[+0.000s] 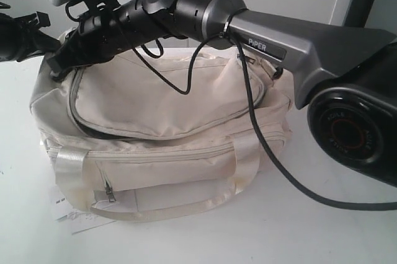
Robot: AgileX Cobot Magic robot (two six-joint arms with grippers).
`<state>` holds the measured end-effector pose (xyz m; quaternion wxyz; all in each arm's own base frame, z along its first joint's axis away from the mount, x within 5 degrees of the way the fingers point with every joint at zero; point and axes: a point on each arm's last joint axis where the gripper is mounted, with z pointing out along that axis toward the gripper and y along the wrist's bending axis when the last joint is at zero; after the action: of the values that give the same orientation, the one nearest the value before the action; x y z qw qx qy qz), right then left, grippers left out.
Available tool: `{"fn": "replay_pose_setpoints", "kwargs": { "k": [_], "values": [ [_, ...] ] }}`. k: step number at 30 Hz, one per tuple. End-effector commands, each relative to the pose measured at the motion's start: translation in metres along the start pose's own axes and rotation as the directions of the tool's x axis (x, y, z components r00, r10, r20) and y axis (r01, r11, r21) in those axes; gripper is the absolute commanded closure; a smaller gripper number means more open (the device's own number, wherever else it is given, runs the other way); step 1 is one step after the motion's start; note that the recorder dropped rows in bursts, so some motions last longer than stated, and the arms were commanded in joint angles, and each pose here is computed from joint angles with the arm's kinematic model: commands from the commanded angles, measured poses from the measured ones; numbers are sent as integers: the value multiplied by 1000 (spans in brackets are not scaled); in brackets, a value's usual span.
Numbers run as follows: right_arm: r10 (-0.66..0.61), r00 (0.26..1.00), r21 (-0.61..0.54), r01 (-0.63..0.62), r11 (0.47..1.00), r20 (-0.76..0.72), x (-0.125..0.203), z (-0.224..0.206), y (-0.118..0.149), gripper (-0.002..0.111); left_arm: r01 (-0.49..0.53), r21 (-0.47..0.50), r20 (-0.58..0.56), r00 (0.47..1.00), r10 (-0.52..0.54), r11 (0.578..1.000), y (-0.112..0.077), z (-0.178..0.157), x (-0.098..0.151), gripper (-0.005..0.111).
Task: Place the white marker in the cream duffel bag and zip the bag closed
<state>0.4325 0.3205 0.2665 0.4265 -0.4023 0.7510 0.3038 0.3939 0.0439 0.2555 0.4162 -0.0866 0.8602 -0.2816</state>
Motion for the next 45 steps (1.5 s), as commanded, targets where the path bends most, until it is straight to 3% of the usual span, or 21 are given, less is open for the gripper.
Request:
{"fn": "replay_pose_setpoints", "kwargs": {
  "k": [1,45],
  "values": [
    [24,1000,-44,-25,999,-19,-4,-6,6,108,2,22,-4,1000,-2,1000,-2,0,-1,107],
    [82,982,-204,-117,972,-170,-3,-20,28,108,9,9,5,1000,-9,1000,0,0,-1,107]
  ]
}}
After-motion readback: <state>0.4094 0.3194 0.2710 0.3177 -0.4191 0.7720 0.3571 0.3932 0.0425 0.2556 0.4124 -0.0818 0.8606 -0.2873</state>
